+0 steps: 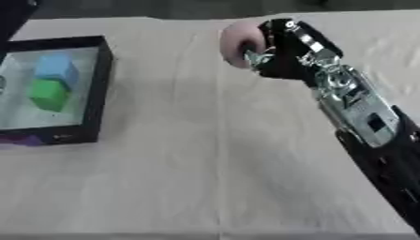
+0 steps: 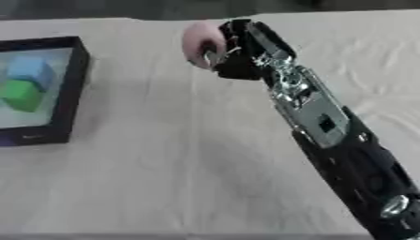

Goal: Pick up the objects with one hand, pass them to the other hand, and then place them into the box on the other side of the table.

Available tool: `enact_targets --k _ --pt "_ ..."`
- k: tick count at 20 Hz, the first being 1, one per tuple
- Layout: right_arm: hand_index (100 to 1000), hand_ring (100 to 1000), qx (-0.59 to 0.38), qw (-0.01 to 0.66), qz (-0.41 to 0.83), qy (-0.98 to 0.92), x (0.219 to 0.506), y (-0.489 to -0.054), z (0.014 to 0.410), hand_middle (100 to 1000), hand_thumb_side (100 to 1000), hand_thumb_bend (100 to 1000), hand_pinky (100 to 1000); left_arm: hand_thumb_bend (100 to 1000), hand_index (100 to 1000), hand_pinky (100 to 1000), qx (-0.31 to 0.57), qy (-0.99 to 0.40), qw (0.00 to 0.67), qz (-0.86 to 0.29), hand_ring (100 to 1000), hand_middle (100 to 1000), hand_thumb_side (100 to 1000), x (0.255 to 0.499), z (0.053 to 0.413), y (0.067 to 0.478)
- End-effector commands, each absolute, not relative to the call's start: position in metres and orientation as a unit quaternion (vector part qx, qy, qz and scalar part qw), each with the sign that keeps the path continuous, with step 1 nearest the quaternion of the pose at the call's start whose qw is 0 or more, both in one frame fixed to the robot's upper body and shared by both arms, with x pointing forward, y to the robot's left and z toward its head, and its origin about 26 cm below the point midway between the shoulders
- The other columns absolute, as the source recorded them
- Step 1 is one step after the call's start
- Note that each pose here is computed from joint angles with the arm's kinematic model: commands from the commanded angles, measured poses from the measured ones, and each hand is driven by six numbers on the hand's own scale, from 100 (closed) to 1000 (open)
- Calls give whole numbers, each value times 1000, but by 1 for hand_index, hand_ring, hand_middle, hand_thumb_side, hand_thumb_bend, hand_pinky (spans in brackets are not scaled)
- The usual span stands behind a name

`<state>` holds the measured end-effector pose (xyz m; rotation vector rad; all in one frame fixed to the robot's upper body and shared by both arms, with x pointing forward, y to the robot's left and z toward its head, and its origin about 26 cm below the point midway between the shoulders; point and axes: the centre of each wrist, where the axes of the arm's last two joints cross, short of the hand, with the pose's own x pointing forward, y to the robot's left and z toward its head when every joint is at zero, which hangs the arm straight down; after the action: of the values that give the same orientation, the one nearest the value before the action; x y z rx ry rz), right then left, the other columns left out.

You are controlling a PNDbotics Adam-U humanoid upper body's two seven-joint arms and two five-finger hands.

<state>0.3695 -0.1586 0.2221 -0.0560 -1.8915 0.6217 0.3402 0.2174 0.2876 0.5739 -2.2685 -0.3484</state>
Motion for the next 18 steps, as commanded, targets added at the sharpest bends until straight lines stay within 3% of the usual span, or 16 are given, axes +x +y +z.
enact_targets --k 1,18 --pt "525 589 -16 535 254 -806 368 -149 222 494 100 100 615 147 788 669 236 -891 351 -165 777 664 443 333 305 216" --pt "525 589 7 528 224 -819 365 -109 191 494 100 100 611 174 803 706 232 -809 387 -376 783 684 411 328 322 166"
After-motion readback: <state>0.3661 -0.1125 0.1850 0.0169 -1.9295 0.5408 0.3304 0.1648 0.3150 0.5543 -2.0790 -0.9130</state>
